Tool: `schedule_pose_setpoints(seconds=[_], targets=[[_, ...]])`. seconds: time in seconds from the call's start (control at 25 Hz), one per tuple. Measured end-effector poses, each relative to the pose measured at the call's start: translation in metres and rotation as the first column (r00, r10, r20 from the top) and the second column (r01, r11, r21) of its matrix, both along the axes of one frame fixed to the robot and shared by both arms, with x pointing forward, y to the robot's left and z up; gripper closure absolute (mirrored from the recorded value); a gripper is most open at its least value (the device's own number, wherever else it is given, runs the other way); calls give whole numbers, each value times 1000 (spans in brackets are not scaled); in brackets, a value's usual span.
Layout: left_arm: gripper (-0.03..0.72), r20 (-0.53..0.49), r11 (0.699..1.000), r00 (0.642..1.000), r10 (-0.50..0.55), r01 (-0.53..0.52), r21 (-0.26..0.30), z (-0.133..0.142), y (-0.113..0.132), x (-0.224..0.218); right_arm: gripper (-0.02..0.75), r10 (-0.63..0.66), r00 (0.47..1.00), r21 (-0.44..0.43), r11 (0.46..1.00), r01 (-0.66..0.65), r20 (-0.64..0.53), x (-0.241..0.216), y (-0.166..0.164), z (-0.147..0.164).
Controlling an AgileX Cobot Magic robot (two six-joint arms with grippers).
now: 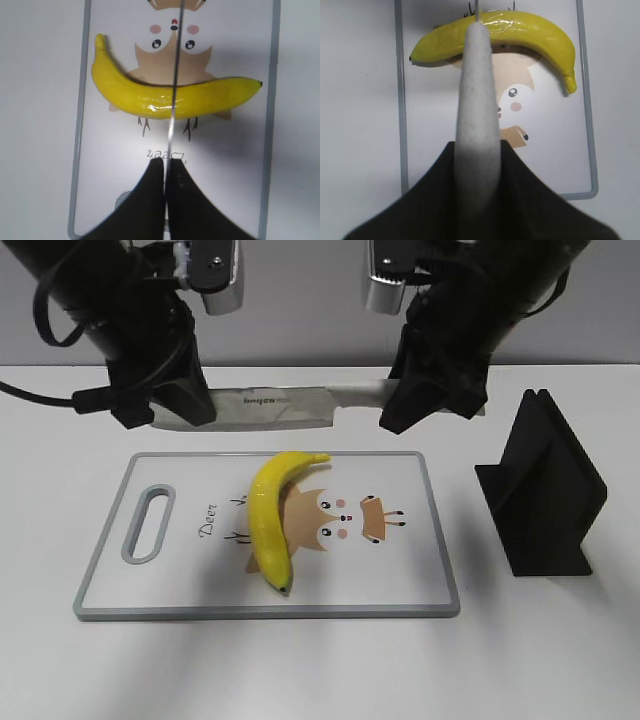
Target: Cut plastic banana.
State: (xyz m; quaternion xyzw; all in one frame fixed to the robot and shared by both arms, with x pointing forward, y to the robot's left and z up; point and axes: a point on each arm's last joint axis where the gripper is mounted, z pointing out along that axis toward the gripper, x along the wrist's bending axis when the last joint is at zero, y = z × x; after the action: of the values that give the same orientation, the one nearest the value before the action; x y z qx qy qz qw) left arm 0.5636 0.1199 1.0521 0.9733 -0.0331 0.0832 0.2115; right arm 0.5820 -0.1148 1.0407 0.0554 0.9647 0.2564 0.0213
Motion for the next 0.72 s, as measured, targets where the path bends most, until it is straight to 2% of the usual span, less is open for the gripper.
schedule_pose_setpoints(seconds=[0.2,0.48,0.72], targets=[[698,-66,997,995,73,-70,35,-19,-2,7,562,-3,1000,-11,1000,3,-28,8,3,-20],[698,-68,993,993,95,-90,79,-41,-5,17,561,-14,999,-36,999,12,-41,19,6,-47],[698,-124,989,986,112,-98,111,-80,-10,28,561,-24,996,-80,997,17,-89,29,8,-85]])
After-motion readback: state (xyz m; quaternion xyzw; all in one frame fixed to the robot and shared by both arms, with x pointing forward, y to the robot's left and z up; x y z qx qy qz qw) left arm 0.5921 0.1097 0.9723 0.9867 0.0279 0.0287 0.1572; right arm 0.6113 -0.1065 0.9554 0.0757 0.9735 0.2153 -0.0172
